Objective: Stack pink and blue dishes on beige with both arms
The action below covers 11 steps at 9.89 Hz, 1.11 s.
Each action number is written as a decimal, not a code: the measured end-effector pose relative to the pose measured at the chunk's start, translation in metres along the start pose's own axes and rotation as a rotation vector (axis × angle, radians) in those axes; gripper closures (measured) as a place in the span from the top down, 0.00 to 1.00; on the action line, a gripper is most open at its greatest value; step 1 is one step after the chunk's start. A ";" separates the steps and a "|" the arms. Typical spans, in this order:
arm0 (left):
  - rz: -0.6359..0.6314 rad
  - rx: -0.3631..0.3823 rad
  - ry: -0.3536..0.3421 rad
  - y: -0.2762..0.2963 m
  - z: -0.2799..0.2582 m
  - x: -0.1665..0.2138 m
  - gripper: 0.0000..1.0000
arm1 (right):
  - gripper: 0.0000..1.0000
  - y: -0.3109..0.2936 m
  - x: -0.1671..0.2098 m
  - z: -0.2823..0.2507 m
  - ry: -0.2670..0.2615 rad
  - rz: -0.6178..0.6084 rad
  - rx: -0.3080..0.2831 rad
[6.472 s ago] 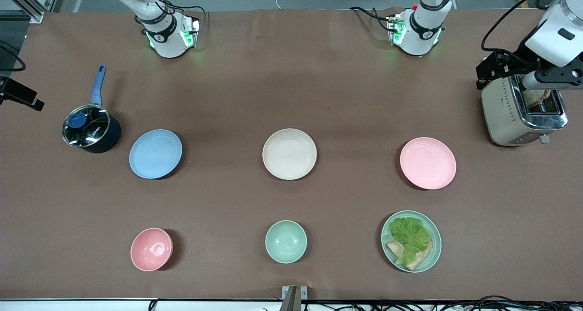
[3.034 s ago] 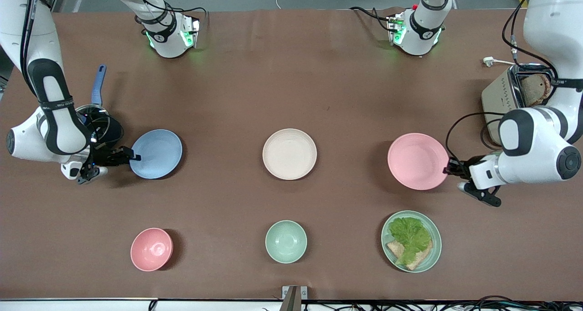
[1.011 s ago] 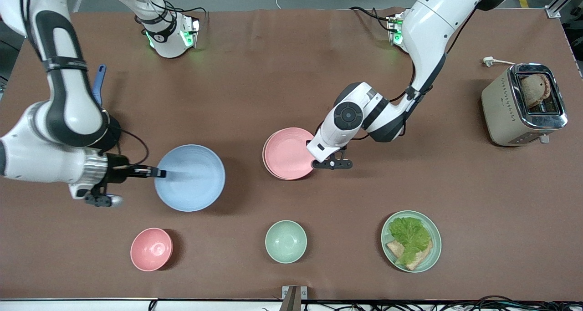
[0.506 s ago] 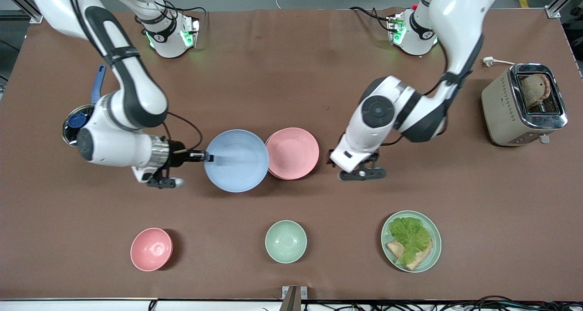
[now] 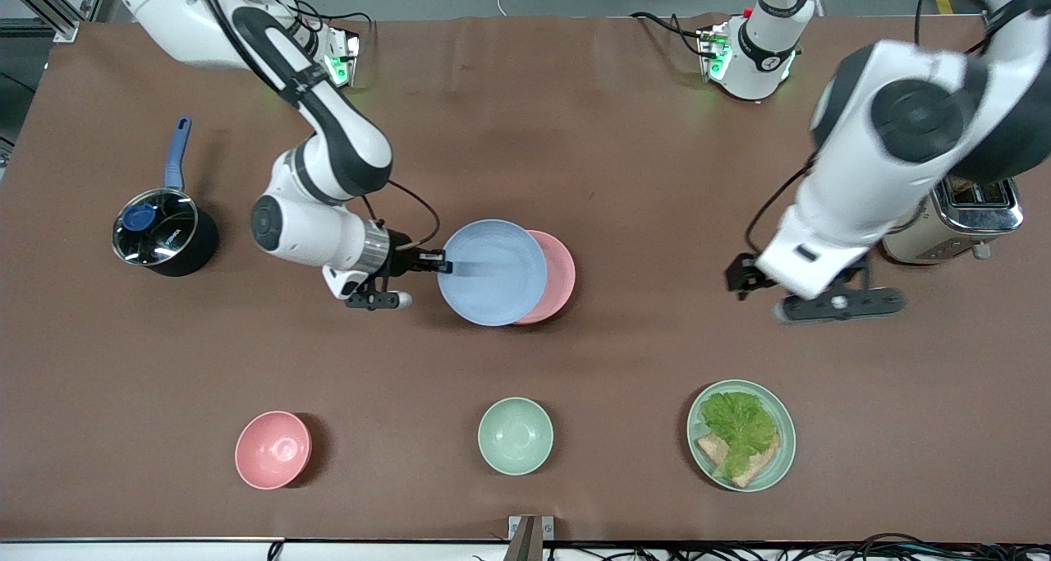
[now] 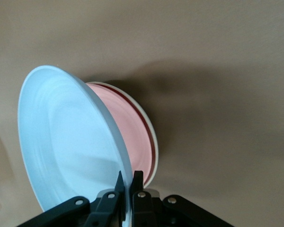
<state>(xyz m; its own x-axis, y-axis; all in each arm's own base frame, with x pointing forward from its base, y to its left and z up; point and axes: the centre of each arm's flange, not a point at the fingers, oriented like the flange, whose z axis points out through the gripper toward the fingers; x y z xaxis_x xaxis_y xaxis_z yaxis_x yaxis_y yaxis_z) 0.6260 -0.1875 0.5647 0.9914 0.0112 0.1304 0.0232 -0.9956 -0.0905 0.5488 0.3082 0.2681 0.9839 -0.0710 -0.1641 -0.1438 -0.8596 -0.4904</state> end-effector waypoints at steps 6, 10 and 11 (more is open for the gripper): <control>0.058 -0.052 -0.005 -0.080 -0.115 -0.052 1.00 | 0.07 0.005 -0.010 0.049 0.018 0.005 -0.006; 0.067 -0.055 -0.088 -0.117 -0.117 -0.081 1.00 | 0.21 0.007 -0.018 0.061 0.014 0.002 -0.015; 0.069 -0.054 -0.091 -0.116 -0.117 -0.082 1.00 | 0.26 0.008 -0.017 0.061 0.016 0.003 -0.015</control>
<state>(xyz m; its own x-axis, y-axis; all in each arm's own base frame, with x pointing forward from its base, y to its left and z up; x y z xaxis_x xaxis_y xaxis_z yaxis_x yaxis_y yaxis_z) 0.5268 -0.0838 0.6800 0.9980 -0.0515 0.0354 -0.0500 -0.9978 -0.0428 0.5246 0.3335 0.2153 0.9850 -0.0816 -0.1521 -0.1454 -0.8670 -0.4766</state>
